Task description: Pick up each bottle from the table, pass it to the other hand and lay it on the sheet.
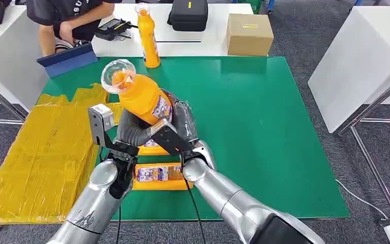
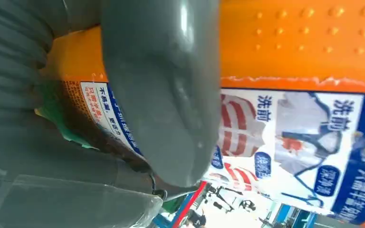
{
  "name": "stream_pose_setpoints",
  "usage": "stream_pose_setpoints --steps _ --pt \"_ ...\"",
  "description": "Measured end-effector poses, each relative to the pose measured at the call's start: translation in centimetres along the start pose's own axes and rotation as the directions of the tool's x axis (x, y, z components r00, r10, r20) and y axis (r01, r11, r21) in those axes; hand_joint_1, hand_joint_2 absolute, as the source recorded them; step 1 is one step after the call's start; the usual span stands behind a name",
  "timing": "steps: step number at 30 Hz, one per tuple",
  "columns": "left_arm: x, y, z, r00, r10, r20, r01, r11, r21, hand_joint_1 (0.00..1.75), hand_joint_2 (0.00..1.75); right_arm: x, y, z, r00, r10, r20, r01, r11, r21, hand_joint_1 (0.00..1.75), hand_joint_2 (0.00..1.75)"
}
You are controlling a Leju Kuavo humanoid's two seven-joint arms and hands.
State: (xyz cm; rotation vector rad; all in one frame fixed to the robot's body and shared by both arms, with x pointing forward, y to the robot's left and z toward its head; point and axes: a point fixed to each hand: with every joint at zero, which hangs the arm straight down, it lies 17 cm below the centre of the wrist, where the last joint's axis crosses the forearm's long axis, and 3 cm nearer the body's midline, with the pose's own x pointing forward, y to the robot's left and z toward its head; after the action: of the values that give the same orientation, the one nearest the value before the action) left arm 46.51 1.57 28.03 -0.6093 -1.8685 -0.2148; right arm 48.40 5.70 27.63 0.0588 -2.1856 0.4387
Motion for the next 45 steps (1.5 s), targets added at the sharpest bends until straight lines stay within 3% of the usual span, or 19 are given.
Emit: stream_pose_setpoints --steps 14,24,45 --pt "0.1 1.8 0.0 1.0 -0.009 0.01 0.008 0.998 0.059 0.0 1.75 0.4 2.0 -0.1 1.0 0.016 -0.006 -0.016 0.997 0.073 1.75 1.75" --pt "-0.7 2.5 0.7 1.0 -0.017 -0.001 0.017 0.996 0.088 0.0 1.75 -0.1 2.8 0.5 0.994 0.109 0.018 -0.111 0.987 0.116 1.75 1.75" --pt "-0.5 3.2 0.7 0.999 -0.035 0.003 0.035 0.993 0.115 0.0 1.75 -3.8 2.4 2.6 0.973 0.228 -0.028 -0.222 0.966 0.132 1.75 1.75"
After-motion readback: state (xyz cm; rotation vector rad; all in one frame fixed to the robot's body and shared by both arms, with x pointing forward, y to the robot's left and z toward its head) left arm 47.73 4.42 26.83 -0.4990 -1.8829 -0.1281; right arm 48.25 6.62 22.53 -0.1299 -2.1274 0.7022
